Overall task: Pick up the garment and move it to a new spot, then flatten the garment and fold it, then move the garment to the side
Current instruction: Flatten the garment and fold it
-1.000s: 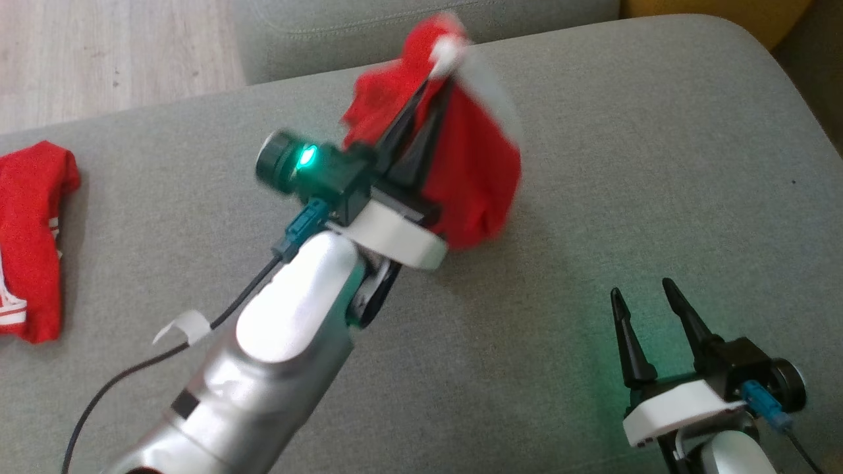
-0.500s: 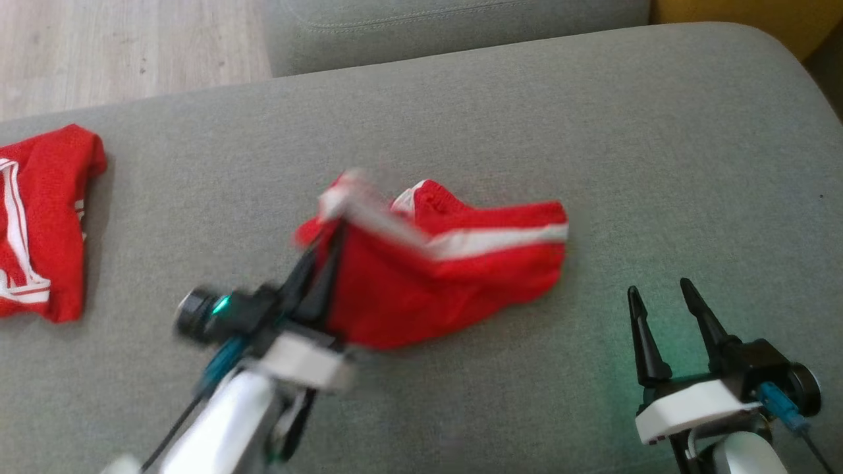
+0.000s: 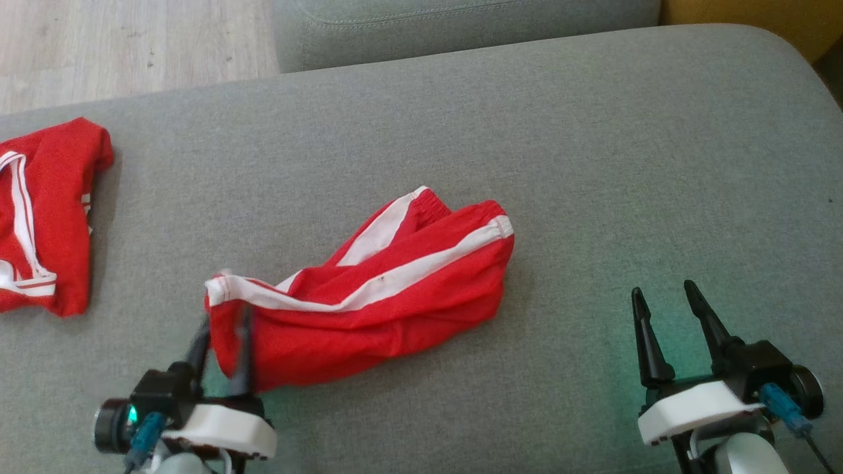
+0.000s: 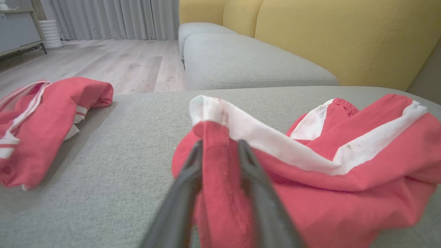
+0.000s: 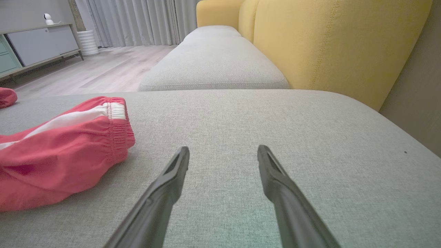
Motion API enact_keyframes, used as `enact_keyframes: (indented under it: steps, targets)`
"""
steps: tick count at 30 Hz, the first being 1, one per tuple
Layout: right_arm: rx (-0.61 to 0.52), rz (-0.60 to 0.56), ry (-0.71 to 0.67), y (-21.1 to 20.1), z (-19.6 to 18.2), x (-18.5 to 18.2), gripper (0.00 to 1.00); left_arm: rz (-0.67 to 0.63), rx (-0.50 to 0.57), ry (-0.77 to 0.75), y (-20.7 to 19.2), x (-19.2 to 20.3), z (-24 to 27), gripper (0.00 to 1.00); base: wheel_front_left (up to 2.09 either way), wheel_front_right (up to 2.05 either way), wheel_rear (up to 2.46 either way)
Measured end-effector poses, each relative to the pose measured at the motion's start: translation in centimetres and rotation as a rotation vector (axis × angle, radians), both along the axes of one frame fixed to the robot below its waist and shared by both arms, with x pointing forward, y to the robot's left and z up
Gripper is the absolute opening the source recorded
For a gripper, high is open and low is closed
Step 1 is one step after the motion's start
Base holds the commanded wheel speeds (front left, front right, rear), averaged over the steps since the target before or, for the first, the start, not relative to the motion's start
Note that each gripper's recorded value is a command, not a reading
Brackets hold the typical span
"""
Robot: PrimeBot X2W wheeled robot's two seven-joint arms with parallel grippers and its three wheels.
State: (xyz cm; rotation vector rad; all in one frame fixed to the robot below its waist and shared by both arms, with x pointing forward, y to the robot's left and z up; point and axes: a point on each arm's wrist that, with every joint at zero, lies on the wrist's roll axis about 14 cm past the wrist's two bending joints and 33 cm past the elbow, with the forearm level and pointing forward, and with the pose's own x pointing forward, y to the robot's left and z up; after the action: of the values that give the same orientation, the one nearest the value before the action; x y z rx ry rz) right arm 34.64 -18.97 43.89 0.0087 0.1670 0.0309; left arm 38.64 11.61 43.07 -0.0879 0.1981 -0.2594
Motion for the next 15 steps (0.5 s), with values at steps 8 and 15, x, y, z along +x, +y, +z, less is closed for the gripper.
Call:
enact_keyframes:
  steps: [8, 15]
  targets:
    - [-0.001, -0.001, -0.008, 0.0, 0.3, 0.0, 1.0, 0.067, -0.058, 0.033, 0.3, -0.2, -0.6, 1.0, 0.0, 0.0, 0.0]
    - [-0.016, 0.01, -0.036, 0.1, 1.2, 0.3, 1.0, 0.116, -0.084, 0.033, 1.2, -1.9, -0.3, 1.0, 0.0, 0.0, 0.0]
